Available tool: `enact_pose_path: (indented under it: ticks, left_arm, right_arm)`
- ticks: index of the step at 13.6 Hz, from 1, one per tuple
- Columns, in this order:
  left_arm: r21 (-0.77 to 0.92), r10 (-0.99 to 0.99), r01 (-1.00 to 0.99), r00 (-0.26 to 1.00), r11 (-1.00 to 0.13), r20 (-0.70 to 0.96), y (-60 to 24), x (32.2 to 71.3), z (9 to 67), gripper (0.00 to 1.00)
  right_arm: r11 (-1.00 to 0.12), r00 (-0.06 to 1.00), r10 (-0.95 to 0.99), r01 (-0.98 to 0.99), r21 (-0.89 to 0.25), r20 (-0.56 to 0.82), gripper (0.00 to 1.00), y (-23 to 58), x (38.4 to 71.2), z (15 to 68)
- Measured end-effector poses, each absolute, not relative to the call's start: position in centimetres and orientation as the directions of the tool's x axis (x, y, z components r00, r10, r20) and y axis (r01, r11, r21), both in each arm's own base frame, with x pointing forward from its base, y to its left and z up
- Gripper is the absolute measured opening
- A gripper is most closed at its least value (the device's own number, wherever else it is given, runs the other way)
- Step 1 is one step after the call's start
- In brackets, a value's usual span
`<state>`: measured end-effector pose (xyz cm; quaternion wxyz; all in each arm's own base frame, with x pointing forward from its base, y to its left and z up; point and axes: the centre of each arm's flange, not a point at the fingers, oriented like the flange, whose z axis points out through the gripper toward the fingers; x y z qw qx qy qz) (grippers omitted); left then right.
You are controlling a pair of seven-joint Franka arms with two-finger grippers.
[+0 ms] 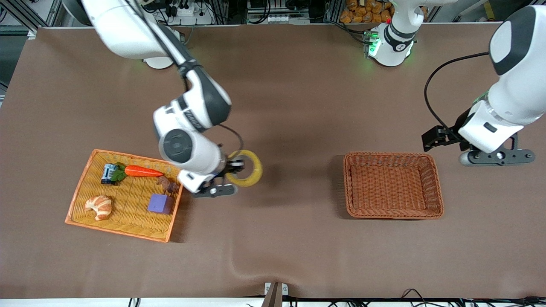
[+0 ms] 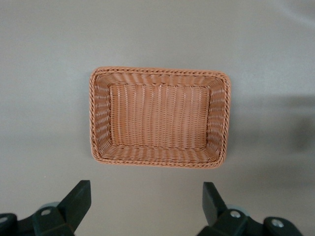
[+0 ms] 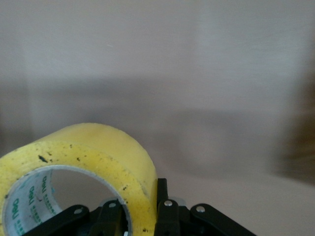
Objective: Transfer tape with both arms
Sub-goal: 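Carry the tape toward the table middle while the left gripper approaches, then grasp the tape roll with the left gripper beside the right gripper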
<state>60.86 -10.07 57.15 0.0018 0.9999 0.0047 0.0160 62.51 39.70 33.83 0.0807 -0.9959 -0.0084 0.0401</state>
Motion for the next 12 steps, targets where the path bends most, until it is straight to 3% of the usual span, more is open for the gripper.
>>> enact_pose_path:
  ticks: [7,12]
  left_arm:
    - [0.003,0.006,0.006,1.0,-1.0,0.03,-10.4,60.6,57.2,1.0]
    - [0.01,-0.069,-0.068,0.998,-0.998,-0.014,-15.5,61.9,51.8,1.0]
  right_arm:
    - [-0.991,0.999,-0.022,-0.025,-0.135,-0.028,0.22,48.3,57.8,25.8]
    - [-0.987,0.996,-0.084,-0.083,-0.138,0.004,0.23,49.9,56.9,23.9]
